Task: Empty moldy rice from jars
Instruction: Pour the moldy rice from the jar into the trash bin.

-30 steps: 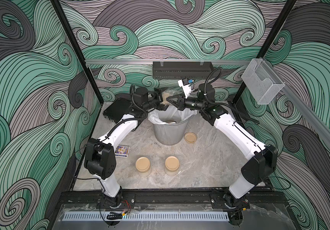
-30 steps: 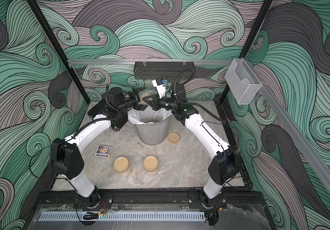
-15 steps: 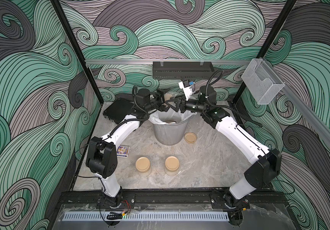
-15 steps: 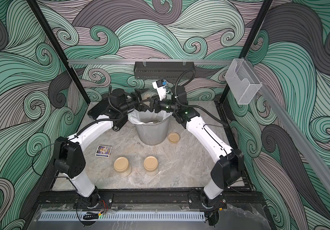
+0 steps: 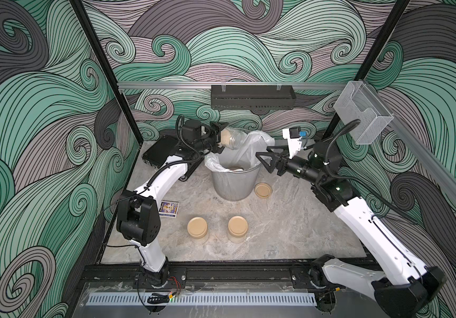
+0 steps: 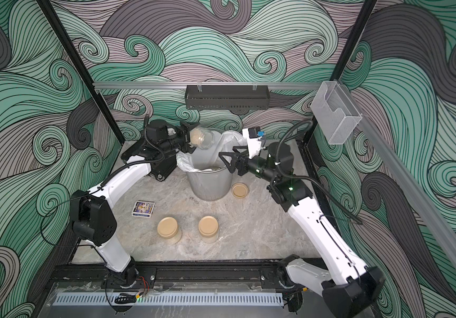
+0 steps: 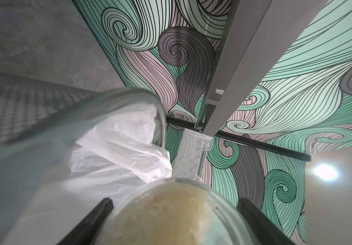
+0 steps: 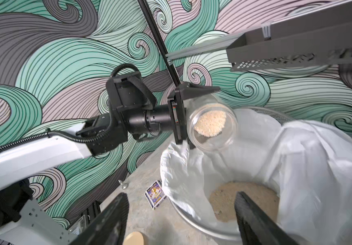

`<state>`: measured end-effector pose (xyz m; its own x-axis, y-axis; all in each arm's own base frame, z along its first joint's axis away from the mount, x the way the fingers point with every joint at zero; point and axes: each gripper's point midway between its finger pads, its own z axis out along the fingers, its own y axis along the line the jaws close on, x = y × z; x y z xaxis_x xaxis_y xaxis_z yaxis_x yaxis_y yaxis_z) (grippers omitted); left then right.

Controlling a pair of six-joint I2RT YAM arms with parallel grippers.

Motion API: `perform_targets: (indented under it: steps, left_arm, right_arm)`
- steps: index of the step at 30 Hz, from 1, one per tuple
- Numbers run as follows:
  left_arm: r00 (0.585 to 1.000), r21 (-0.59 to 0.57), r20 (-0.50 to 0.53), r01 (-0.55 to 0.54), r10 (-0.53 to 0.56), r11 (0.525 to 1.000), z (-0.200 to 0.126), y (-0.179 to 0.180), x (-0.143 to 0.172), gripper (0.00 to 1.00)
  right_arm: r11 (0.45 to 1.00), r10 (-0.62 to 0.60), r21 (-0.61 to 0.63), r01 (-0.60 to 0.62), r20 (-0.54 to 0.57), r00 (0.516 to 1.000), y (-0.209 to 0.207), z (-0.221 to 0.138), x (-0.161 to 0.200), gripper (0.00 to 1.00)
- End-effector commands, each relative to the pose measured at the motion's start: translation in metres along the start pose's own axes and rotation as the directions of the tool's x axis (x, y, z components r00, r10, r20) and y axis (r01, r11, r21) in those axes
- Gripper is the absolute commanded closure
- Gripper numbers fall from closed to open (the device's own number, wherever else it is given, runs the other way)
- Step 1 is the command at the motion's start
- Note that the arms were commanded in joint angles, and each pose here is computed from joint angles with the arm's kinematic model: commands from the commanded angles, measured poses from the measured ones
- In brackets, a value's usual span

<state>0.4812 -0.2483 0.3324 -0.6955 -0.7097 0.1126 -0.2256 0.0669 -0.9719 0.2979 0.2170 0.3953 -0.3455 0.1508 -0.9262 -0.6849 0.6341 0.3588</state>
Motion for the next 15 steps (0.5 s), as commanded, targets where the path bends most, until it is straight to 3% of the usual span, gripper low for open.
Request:
perform_targets:
  steps: [1,7,15]
  left_arm:
    - [0.979,0.113,0.072,-0.199,0.192,0.974,-0.035,-0.064,0.005,0.61]
    - [0.956,0.078,0.112,-0.282,0.272,0.956,-0.04,-0.068,-0.003,0.62]
    - [0.93,0.102,0.125,-0.359,0.346,0.928,-0.043,-0.087,-0.001,0.63]
  right_arm:
    - [0.987,0.05,0.153,-0.043,-0.041,0.998,-0.027,-0.024,0.032,0.22]
    - [0.926,0.145,0.356,-0.124,-0.033,0.989,-0.061,-0.068,0.083,0.2]
    - [0.887,0.171,0.435,-0.158,0.008,0.985,-0.076,-0.084,0.098,0.18]
